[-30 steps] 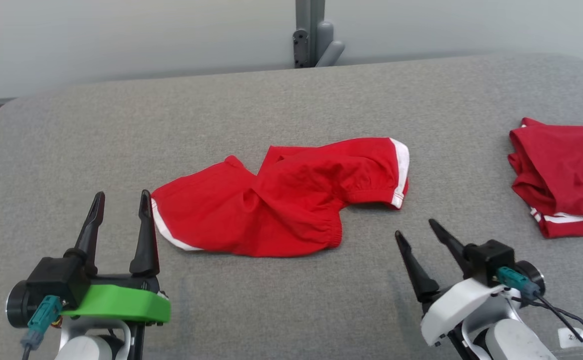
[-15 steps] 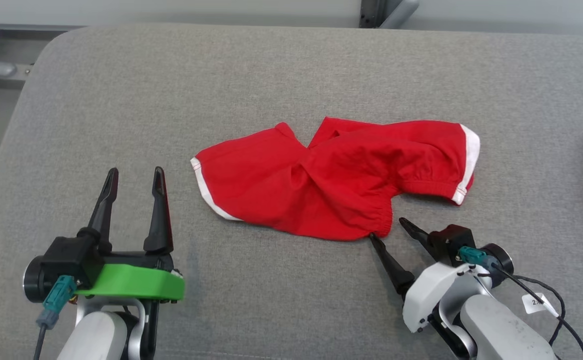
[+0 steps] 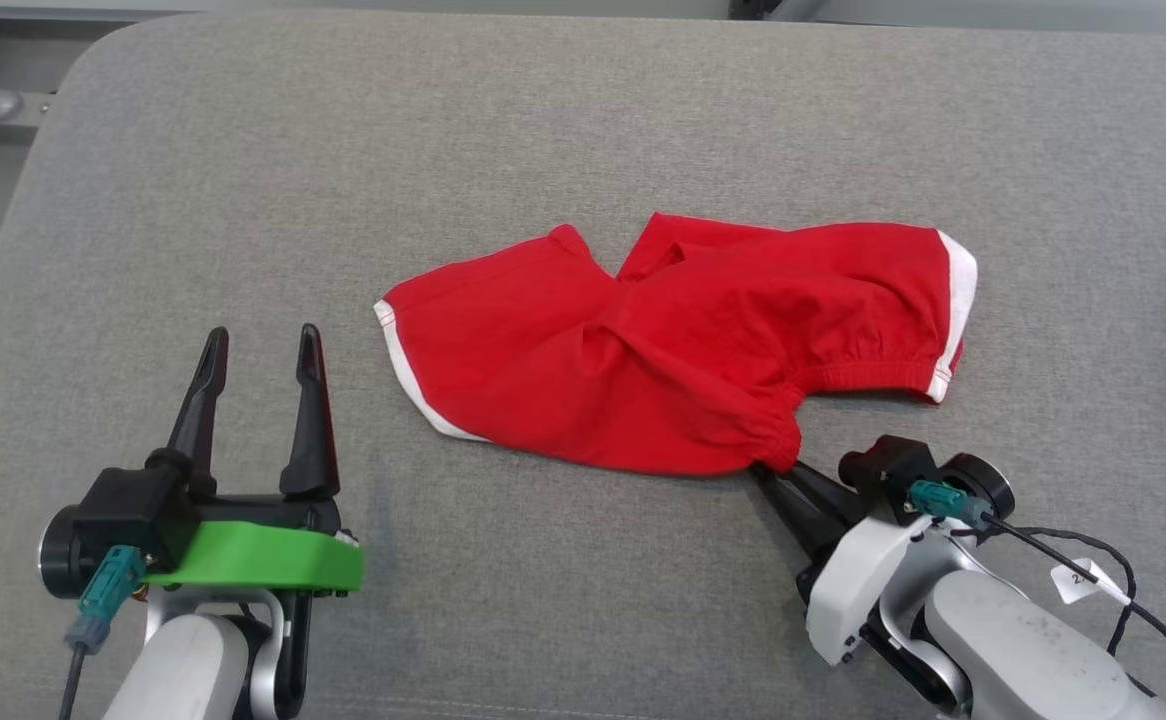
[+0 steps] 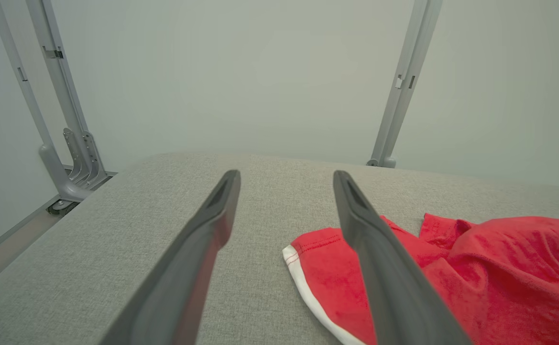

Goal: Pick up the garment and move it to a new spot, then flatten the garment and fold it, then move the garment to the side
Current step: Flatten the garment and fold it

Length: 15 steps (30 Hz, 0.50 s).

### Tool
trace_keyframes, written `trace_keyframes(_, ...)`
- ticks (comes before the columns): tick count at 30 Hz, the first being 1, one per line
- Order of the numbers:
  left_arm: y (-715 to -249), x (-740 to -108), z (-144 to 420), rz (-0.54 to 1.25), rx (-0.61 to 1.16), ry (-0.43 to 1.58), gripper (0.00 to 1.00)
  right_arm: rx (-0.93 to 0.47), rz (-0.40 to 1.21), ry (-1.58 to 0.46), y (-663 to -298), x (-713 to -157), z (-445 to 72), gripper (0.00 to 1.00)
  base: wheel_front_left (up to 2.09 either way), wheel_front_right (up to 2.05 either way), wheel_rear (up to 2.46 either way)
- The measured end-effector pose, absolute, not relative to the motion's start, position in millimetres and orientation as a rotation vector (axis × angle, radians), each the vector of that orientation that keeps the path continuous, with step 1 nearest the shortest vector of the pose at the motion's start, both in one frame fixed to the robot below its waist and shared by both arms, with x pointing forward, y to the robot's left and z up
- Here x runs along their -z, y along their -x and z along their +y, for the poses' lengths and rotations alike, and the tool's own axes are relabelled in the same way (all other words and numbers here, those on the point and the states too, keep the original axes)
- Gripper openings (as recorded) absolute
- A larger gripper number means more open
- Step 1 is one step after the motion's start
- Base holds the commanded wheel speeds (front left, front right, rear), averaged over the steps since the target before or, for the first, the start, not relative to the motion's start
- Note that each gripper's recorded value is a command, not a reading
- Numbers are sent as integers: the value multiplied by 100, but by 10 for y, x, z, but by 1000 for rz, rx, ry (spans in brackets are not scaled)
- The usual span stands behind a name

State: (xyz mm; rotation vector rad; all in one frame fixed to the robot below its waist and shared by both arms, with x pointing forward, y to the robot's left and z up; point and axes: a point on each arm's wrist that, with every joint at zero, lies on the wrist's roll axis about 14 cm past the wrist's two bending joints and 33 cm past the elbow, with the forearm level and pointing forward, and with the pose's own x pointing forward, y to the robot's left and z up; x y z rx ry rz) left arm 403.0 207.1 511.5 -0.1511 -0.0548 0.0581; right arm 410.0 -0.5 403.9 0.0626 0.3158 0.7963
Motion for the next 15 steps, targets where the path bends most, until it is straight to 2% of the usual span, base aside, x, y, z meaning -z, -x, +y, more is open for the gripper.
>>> trace_keyframes(4,-4087,-5131,2028,-61,-38,146,100,-860,345,1,-3957,-4140,-96,0,0,0,0)
trace_keyframes(8,-4165,-5152,1940,-70,-10,148,100,-862,405,11,-3856,-4264,-293,0,0,0,0)
trace_keyframes(15,-4289,-5149,1770,-73,40,157,100,-853,637,-136,-3541,-4363,-502,0,0,0,0)
